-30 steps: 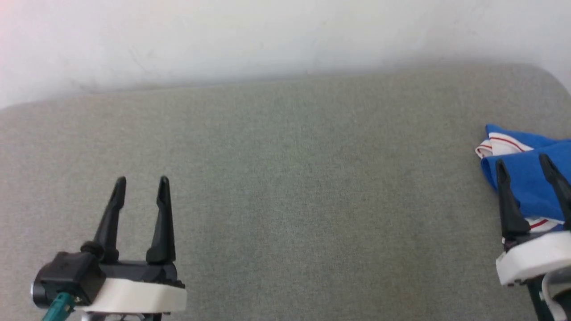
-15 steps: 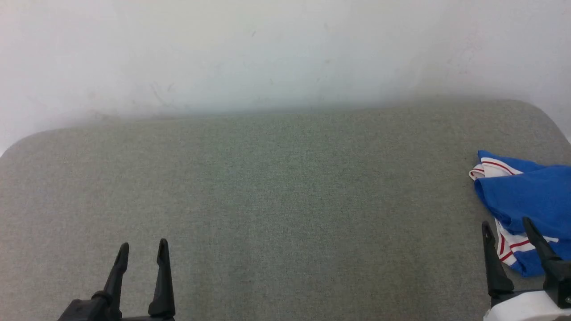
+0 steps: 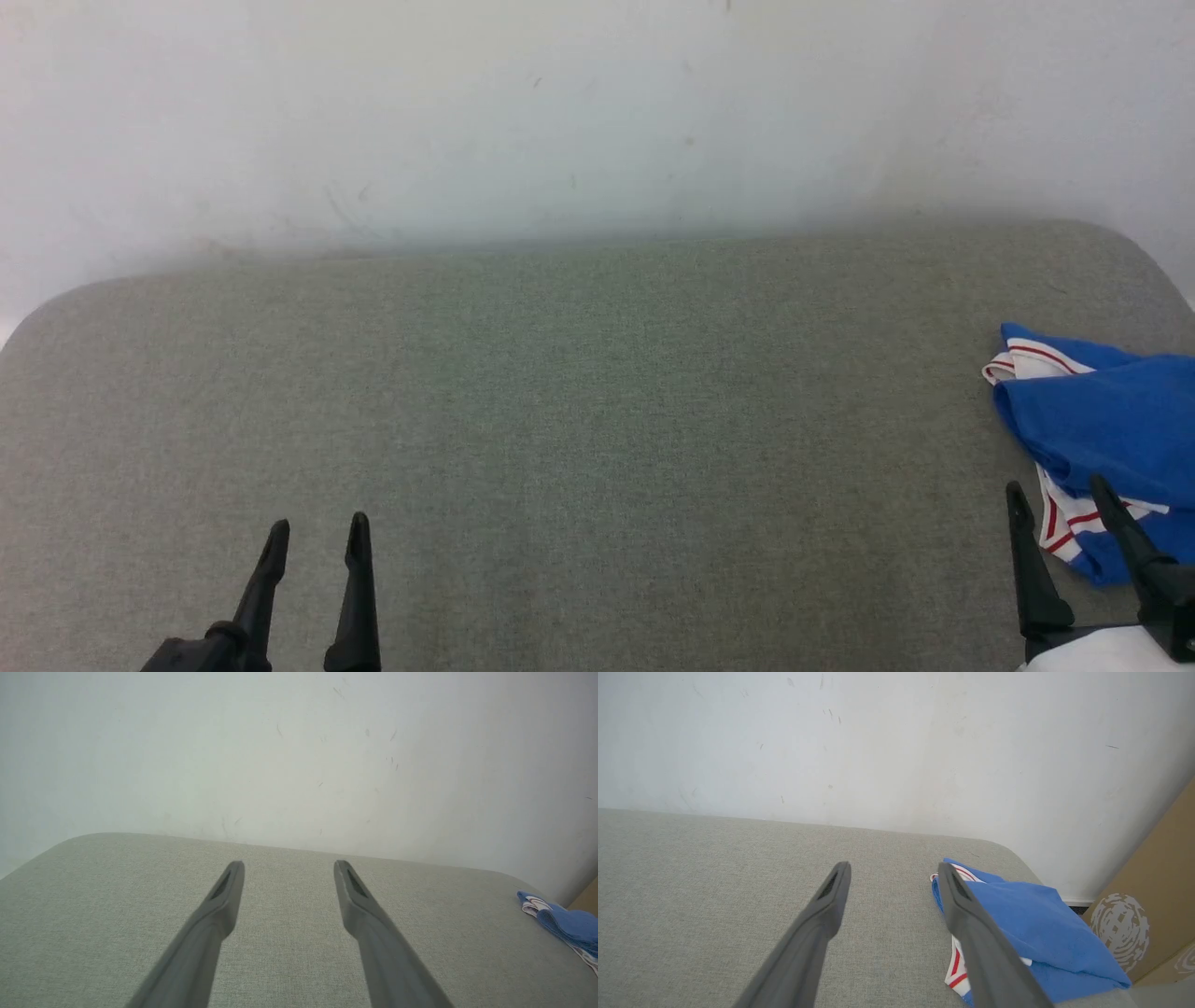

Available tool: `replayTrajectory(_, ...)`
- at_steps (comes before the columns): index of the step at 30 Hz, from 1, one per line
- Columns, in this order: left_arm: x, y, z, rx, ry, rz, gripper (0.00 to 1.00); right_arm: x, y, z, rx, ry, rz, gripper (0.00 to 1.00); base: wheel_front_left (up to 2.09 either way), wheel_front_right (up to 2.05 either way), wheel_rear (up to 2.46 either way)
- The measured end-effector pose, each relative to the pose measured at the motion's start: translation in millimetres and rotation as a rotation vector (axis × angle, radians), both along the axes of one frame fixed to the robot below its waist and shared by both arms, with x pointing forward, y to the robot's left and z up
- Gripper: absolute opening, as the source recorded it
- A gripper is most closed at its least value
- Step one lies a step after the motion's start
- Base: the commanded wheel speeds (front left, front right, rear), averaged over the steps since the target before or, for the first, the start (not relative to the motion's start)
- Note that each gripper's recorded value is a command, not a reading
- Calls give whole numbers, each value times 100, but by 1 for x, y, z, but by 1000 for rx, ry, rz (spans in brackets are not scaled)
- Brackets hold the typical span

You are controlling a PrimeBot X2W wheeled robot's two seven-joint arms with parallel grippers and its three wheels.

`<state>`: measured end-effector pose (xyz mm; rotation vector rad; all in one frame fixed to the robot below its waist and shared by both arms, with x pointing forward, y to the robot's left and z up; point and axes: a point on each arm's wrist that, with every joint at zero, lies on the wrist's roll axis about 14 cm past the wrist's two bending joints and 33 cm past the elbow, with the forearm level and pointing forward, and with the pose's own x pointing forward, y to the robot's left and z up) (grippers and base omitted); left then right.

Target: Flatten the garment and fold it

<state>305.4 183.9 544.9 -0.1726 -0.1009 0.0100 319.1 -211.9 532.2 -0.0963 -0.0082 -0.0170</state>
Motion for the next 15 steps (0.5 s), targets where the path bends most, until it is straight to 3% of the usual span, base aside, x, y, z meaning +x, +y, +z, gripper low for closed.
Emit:
replayTrajectory(1, 0, 0, 0, 1, -1, -3, 0, 0, 0, 0, -1, 0, 0, 0, 0, 0, 0)
replayTrajectory(15, 2, 0, -2, 9, 6, -4, 0, 0, 1, -4, 1, 12, 4, 0, 0, 0, 0)
